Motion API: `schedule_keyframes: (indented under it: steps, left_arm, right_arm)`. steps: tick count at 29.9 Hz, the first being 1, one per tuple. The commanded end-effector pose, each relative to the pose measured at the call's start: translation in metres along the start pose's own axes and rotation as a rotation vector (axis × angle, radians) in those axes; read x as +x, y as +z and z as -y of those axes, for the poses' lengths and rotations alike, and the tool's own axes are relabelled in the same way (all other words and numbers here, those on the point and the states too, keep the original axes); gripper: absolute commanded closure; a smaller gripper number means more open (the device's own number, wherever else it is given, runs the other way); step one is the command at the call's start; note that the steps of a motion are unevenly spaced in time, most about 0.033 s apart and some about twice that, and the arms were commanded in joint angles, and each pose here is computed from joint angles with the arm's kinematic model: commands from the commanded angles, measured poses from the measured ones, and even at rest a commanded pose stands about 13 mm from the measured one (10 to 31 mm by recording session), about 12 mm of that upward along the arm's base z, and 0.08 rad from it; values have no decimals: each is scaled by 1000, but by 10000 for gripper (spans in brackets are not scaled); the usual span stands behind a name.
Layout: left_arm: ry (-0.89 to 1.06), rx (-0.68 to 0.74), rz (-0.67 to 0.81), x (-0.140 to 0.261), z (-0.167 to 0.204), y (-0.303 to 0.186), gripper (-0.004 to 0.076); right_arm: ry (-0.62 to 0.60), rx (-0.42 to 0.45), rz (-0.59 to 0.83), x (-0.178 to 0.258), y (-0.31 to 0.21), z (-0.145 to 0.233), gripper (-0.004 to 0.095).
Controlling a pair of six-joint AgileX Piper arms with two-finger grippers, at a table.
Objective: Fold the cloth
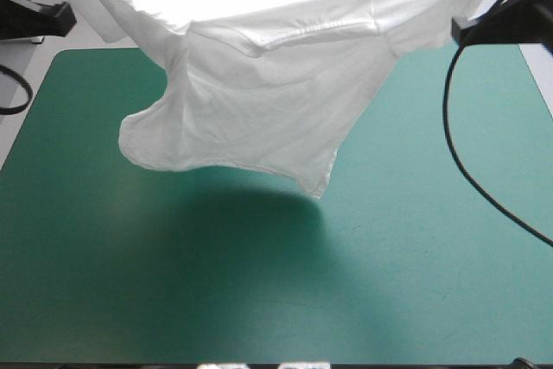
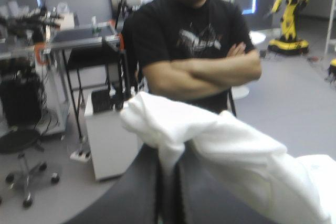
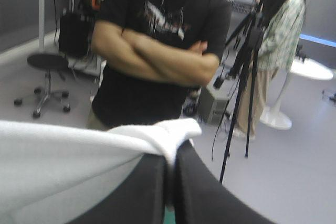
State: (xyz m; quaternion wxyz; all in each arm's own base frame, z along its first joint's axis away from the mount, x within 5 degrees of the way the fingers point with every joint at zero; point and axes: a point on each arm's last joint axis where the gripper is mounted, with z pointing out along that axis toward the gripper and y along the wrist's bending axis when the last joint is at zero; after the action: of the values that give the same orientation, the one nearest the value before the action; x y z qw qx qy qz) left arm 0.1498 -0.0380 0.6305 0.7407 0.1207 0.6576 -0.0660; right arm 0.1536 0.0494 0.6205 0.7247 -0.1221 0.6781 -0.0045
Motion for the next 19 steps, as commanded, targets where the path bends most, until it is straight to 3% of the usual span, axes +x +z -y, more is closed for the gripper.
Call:
schedule_keyframes:
  steps: [1,6,10,16,19]
  left_arm:
    - [8,29,281,-39,3,-36,733]
    - [44,57,512,-67,7,-69,733]
    - [80,46,565,-75,8,-90,733]
    - [100,67,450,-60,10,-84,733]
    - [95,105,292,-33,14,-57,733]
  right_arm:
    - [-10,66,269,-39,-33,19,926]
    - [-1,91,412,-61,-63,31,925]
    - [15,98,432,-64,-78,37,925]
    - [8,104,259,-43,-77,38,925]
    - [-19,112,179,-26,-70,35,925]
